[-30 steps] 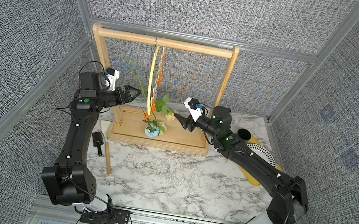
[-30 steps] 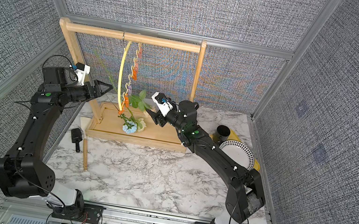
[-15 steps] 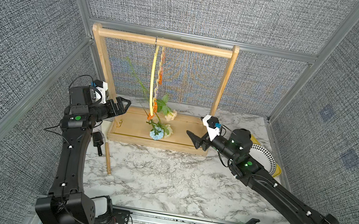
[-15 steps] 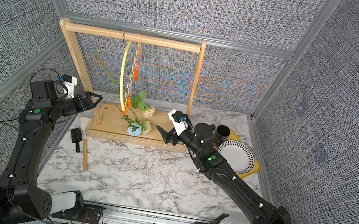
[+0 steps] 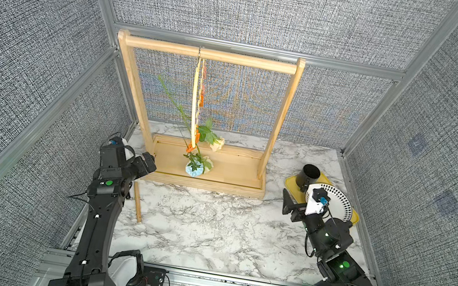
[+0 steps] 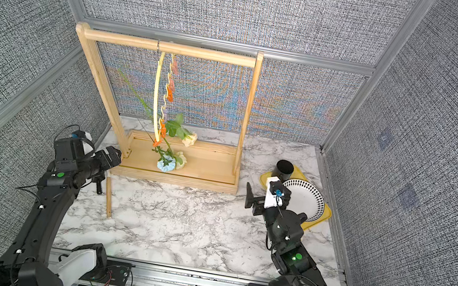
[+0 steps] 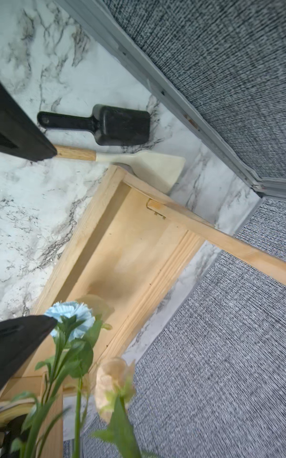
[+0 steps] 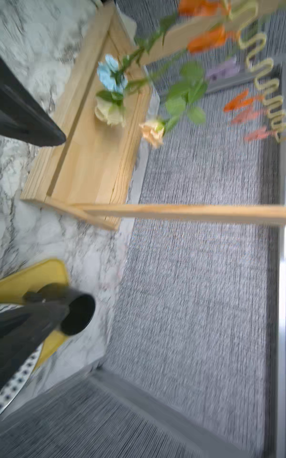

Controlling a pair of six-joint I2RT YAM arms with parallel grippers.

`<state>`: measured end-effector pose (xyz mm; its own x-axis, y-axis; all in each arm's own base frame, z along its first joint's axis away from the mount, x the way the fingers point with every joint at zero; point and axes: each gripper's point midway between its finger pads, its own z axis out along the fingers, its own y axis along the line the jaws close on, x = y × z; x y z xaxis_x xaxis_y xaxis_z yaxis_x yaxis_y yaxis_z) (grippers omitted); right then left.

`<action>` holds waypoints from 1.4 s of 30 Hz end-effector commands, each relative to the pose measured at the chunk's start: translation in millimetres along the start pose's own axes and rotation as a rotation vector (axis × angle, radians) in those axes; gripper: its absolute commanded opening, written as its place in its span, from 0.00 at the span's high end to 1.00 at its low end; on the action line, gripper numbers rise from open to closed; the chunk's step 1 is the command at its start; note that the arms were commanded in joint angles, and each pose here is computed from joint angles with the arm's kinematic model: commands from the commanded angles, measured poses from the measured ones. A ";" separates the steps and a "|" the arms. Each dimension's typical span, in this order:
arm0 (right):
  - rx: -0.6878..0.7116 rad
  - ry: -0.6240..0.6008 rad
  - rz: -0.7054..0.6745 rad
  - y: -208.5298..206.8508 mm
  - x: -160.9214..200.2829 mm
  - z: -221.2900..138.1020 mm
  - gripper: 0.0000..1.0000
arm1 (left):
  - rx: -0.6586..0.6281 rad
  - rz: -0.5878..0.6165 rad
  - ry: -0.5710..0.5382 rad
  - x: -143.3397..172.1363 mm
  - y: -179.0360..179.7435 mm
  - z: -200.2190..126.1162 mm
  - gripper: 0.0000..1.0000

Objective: Dry the flowers on a clothes hanger
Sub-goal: Reset both arms

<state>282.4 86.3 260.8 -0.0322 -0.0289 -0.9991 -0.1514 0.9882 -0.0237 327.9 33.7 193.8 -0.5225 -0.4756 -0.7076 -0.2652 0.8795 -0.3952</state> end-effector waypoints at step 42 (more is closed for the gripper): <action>0.197 0.097 -0.002 -96.0 135.9 79.7 0.01 | 0.148 0.549 -0.246 58.9 -24.4 110.5 0.01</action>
<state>369.1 -1.8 115.8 -0.1653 -0.0466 -0.9851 0.0539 0.9970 -0.0562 389.5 -17.8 90.5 -0.3664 0.0442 -0.9294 0.1144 0.9934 0.0021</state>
